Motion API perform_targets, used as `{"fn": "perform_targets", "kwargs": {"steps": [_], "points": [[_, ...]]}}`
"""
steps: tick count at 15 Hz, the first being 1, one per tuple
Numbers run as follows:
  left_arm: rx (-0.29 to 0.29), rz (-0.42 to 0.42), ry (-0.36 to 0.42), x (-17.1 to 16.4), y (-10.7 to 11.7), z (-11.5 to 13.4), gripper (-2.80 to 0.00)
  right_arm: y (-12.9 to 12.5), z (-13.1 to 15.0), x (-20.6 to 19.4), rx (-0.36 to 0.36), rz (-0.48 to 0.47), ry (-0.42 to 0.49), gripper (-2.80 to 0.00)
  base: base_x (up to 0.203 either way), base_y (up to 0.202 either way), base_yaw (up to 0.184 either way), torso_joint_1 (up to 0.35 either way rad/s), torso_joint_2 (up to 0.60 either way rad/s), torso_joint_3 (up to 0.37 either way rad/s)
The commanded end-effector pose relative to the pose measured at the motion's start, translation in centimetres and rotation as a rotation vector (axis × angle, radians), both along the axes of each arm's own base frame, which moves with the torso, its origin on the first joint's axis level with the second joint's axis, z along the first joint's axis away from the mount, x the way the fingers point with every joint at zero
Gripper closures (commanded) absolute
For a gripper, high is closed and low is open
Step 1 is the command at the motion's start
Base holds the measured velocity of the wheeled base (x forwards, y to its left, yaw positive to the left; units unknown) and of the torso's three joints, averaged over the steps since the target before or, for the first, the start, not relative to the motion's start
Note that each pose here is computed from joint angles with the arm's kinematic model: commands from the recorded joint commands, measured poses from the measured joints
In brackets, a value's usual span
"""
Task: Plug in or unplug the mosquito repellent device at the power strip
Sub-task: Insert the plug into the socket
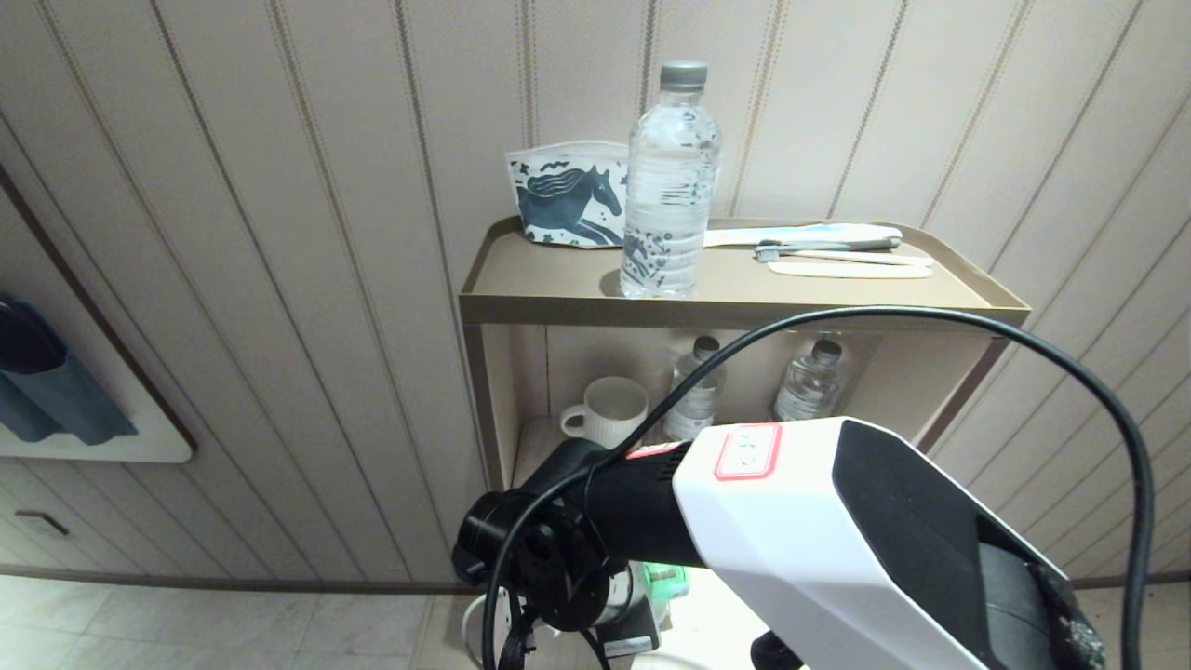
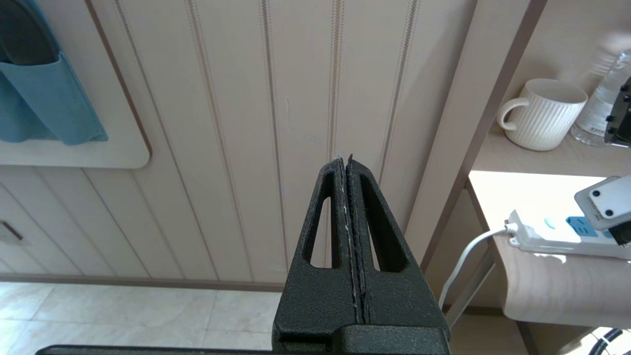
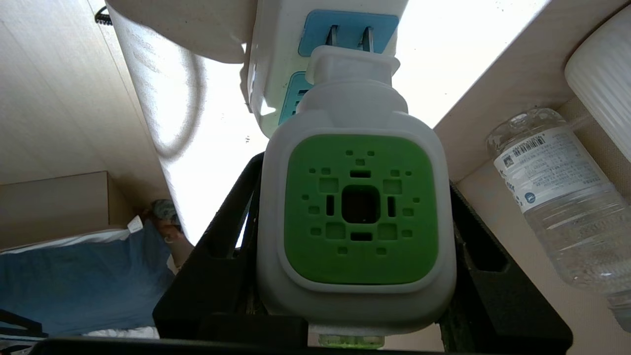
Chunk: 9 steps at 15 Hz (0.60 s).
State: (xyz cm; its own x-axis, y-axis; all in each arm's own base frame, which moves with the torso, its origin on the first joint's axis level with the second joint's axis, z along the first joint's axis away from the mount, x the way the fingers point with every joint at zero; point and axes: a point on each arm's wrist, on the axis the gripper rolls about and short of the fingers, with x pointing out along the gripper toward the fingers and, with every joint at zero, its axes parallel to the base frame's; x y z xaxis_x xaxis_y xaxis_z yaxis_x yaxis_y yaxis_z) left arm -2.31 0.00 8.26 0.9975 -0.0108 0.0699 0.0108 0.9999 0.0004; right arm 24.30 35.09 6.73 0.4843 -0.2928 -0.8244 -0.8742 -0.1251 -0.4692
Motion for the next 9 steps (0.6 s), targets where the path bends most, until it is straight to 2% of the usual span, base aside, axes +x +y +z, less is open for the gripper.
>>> {"fn": "perform_targets", "kwargs": {"steps": [1,4,9], "points": [[-0.001,0.001,-0.001,0.00,0.00,0.01,0.00,-0.02,0.07,-0.04,-0.006,0.005,0.000,0.00,0.000,0.000,0.000,0.000,0.00,0.000],[0.000,0.000,-0.001,0.00,0.00,0.01,0.00,-0.04,0.20,0.02,-0.012,0.023,0.004,0.00,0.000,0.000,0.000,-0.014,0.02,0.014],[-0.002,0.001,-0.001,0.00,0.00,0.01,0.00,-0.02,0.20,0.04,-0.015,0.031,0.005,0.00,0.000,0.000,0.000,-0.161,0.34,0.182]]}}
